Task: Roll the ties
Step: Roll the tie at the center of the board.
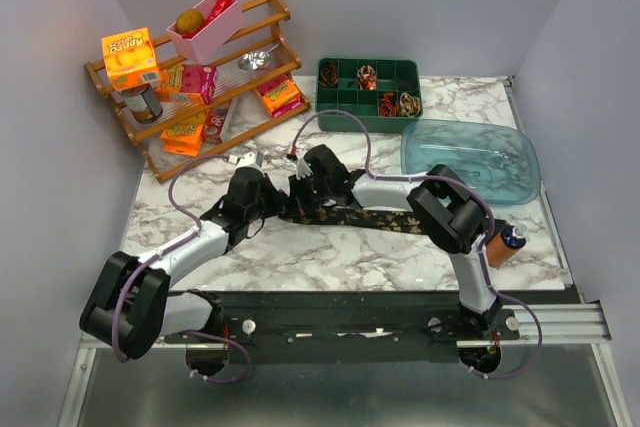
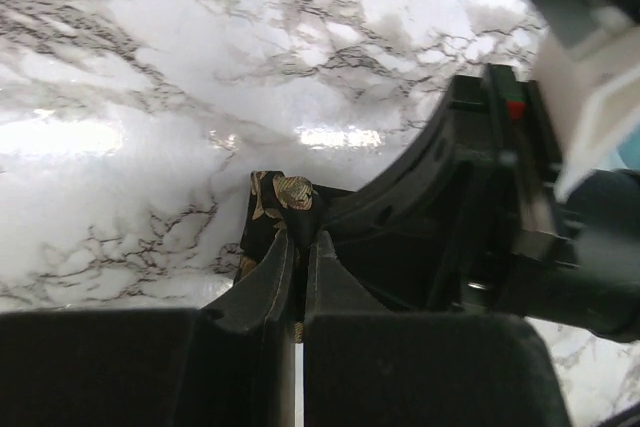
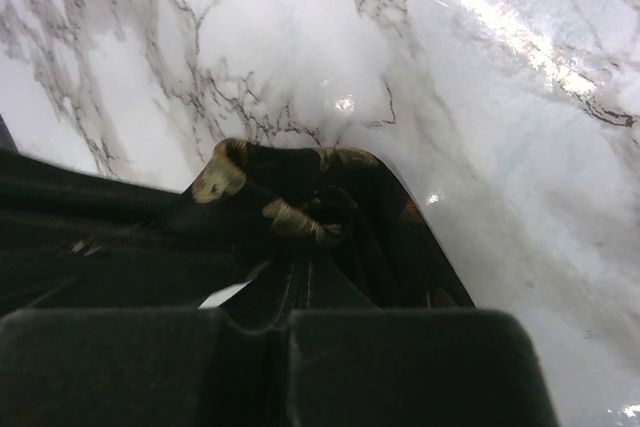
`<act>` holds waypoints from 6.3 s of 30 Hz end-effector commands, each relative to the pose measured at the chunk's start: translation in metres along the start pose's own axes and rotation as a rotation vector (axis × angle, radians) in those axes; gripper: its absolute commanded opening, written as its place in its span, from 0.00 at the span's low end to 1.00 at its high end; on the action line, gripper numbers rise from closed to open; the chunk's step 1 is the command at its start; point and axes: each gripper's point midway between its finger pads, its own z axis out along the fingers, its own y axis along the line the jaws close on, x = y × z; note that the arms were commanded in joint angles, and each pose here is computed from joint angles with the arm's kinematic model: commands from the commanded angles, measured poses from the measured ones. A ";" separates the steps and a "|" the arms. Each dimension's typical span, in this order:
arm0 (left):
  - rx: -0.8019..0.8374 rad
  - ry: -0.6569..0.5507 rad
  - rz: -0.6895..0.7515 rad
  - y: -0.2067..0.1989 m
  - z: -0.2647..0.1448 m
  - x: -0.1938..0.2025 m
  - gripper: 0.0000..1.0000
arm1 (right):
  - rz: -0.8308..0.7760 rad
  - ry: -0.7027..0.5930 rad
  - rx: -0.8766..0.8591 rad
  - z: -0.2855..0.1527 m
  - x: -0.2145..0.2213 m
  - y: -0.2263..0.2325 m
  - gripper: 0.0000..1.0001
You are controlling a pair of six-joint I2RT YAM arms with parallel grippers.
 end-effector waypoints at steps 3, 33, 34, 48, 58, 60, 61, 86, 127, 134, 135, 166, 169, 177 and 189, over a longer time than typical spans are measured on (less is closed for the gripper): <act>-0.266 -0.046 0.028 0.039 -0.013 -0.016 0.00 | -0.057 -0.132 -0.094 -0.037 -0.049 0.039 0.01; -0.536 0.061 0.386 0.020 0.003 0.008 0.00 | -0.031 -0.166 0.128 -0.079 -0.038 -0.025 0.01; -0.534 0.073 0.399 0.017 0.005 0.012 0.00 | -0.029 -0.162 0.131 -0.079 -0.037 -0.026 0.01; -0.510 0.168 0.533 -0.022 0.033 0.050 0.25 | 0.006 -0.127 0.248 -0.082 -0.018 -0.063 0.01; -0.316 0.215 0.428 -0.048 0.042 0.074 0.39 | 0.003 -0.132 0.325 -0.095 -0.014 -0.076 0.01; -0.287 0.213 0.397 -0.049 0.043 0.079 0.39 | 0.003 -0.139 0.325 -0.098 -0.016 -0.076 0.01; -0.267 0.225 0.378 -0.051 0.044 0.082 0.39 | 0.002 -0.143 0.325 -0.099 -0.018 -0.075 0.01; -0.030 0.073 0.216 -0.076 0.008 0.038 0.68 | -0.061 -0.231 0.054 -0.120 -0.037 -0.011 0.01; 0.183 0.186 -0.156 -0.009 0.007 0.038 0.79 | 0.021 -0.009 0.052 -0.051 0.027 -0.035 0.01; 0.159 0.210 -0.163 -0.001 0.014 0.048 0.75 | 0.030 0.002 0.066 -0.049 0.031 -0.039 0.01; 0.158 0.215 -0.167 0.000 0.014 0.051 0.74 | 0.029 0.004 0.070 -0.049 0.031 -0.040 0.01; 0.084 0.073 -0.052 0.015 -0.015 0.027 0.70 | -0.006 -0.007 0.283 -0.078 0.001 -0.057 0.01; 0.096 0.072 -0.038 0.012 -0.019 0.026 0.69 | 0.025 0.054 0.335 -0.070 0.019 -0.074 0.01; 0.084 0.073 -0.021 0.016 -0.024 0.028 0.69 | 0.047 0.120 0.347 -0.059 0.035 -0.082 0.01; 0.102 0.035 -0.012 0.008 -0.032 0.014 0.69 | -0.030 0.049 0.184 -0.059 -0.006 -0.026 0.01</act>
